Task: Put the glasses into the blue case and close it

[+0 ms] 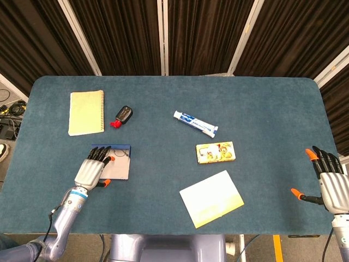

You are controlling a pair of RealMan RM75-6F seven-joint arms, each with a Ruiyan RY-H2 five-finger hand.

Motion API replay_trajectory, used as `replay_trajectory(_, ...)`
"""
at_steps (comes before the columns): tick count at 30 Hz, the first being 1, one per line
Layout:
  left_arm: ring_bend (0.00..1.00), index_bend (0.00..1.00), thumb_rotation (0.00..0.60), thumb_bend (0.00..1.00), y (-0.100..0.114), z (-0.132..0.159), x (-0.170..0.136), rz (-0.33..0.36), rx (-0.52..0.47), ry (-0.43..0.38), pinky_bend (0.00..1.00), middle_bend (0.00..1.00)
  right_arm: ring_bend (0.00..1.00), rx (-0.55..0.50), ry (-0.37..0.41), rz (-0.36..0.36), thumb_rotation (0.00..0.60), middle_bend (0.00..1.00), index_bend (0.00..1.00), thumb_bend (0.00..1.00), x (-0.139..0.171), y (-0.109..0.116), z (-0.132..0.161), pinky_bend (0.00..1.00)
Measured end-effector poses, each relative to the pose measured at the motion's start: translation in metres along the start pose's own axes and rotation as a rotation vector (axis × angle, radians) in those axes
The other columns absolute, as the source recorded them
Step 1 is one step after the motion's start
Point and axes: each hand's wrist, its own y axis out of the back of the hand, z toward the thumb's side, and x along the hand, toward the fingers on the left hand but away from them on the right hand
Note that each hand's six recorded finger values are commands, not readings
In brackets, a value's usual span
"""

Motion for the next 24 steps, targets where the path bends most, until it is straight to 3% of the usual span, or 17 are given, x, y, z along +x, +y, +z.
replay_trajectory(24,0.0,0.33,0.6,0.45,0.021,-0.003,0.012,0.035,-0.039,0.025,0.0,0.0,0.0,0.002,-0.004,0.006,0.6,0.0,0.0,0.0,-0.001,-0.002,-0.001,0.0)
